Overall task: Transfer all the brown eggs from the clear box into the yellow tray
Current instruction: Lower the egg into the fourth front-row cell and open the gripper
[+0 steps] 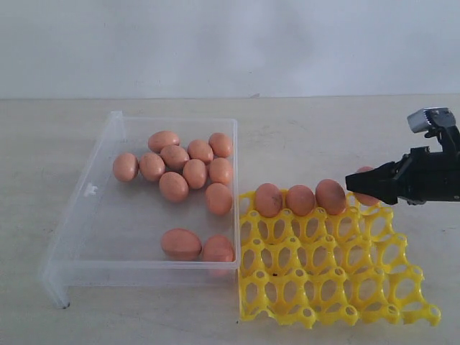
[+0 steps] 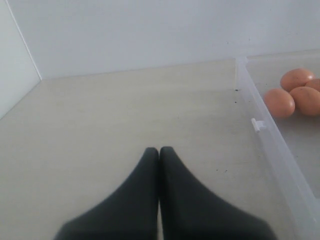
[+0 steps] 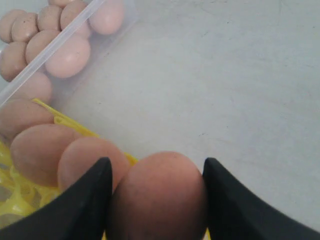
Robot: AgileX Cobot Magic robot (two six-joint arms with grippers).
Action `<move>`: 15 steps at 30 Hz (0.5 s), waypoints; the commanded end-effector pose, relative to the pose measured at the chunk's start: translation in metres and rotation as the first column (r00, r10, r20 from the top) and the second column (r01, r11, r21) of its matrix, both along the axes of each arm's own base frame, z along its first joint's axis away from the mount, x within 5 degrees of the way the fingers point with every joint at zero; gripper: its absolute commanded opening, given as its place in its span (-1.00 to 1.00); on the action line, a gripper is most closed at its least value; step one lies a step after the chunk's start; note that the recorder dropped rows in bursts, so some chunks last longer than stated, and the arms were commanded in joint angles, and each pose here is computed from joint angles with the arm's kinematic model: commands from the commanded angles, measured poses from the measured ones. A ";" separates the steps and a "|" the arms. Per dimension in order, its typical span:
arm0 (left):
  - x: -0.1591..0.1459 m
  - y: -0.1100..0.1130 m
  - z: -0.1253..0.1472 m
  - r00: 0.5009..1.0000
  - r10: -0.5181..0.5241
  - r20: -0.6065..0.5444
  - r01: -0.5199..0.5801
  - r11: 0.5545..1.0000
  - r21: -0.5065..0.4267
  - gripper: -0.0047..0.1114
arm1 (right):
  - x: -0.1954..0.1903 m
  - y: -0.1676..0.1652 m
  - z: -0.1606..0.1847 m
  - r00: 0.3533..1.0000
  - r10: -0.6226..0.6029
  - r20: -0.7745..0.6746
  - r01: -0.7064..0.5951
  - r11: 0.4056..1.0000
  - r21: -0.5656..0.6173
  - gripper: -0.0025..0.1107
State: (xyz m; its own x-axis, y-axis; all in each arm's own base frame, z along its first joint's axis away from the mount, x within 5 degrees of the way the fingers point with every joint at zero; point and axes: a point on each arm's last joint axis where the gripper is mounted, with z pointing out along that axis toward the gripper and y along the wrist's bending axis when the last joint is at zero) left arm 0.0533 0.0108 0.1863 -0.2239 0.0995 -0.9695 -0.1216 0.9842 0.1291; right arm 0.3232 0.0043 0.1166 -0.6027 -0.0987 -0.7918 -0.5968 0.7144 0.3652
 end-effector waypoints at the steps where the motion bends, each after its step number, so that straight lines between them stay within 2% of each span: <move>1: 0.000 0.000 0.000 1.000 -0.005 0.003 0.005 1.000 -0.002 -0.99 | 0.003 -0.001 0.002 1.000 -0.021 0.018 0.021 1.000 0.005 -0.96; 15: 0.000 0.000 0.000 1.000 -0.005 0.003 0.005 1.000 -0.002 -0.99 | 0.000 0.003 0.005 0.999 0.038 0.037 -0.040 0.998 0.040 -0.96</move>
State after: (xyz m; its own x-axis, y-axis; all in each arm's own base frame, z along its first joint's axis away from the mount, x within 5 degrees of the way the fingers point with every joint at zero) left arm 0.0533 0.0108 0.1863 -0.2239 0.0995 -0.9695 -0.1216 0.9842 0.1291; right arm 0.3228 0.0068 0.1198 -0.5847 -0.0820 -0.8071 -0.6185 0.6889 0.3780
